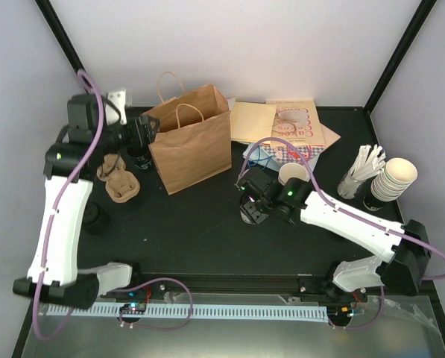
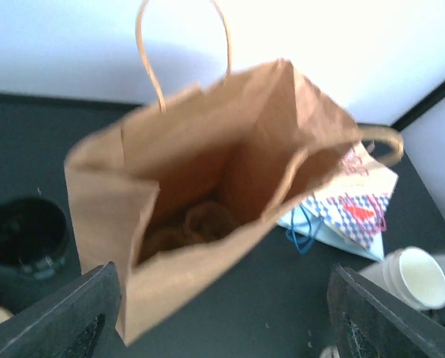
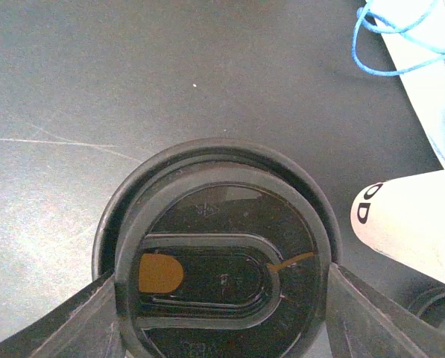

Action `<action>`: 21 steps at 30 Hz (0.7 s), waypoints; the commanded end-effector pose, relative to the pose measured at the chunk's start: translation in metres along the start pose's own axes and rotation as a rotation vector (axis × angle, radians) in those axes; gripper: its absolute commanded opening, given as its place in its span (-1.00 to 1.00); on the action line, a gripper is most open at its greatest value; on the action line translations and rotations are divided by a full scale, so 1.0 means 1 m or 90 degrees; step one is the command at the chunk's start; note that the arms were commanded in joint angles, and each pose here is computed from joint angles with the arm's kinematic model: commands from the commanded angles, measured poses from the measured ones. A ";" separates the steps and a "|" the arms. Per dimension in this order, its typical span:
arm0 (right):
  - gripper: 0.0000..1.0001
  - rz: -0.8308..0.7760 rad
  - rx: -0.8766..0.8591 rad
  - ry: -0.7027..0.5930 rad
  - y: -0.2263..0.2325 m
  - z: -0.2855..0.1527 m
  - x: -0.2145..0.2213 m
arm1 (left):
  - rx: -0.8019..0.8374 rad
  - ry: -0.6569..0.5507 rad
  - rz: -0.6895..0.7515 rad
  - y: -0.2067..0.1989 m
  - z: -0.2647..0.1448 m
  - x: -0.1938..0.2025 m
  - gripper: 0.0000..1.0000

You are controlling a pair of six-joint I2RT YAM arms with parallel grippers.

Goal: Pack the takeout coffee

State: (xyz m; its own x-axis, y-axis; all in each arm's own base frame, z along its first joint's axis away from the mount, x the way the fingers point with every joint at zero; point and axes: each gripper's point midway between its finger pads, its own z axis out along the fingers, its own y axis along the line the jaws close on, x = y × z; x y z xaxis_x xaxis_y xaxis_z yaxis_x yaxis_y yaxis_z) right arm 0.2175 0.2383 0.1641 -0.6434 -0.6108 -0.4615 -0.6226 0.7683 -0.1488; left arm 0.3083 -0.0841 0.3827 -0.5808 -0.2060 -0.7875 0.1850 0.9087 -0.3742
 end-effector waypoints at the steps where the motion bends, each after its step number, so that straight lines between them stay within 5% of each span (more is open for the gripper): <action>1: 0.20 0.011 -0.029 -0.054 0.000 -0.025 -0.014 | -0.062 -0.012 0.096 0.014 0.011 -0.044 0.61; 7: 0.20 0.000 -0.052 -0.089 -0.002 -0.049 -0.014 | -0.056 0.001 0.221 0.024 0.062 -0.066 0.77; 21: 0.20 0.006 -0.080 -0.158 -0.006 -0.085 -0.016 | -0.029 0.077 0.294 0.049 0.136 -0.074 0.76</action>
State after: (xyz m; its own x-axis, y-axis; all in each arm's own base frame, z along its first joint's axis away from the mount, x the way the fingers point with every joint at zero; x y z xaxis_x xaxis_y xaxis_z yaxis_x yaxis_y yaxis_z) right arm 0.1941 0.2271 0.2257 -0.5650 -0.5561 -0.6095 -0.6701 0.7403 -0.0542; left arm 0.4637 -0.0744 0.3445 -0.5807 0.2048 -0.7879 0.3723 0.9275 -0.0333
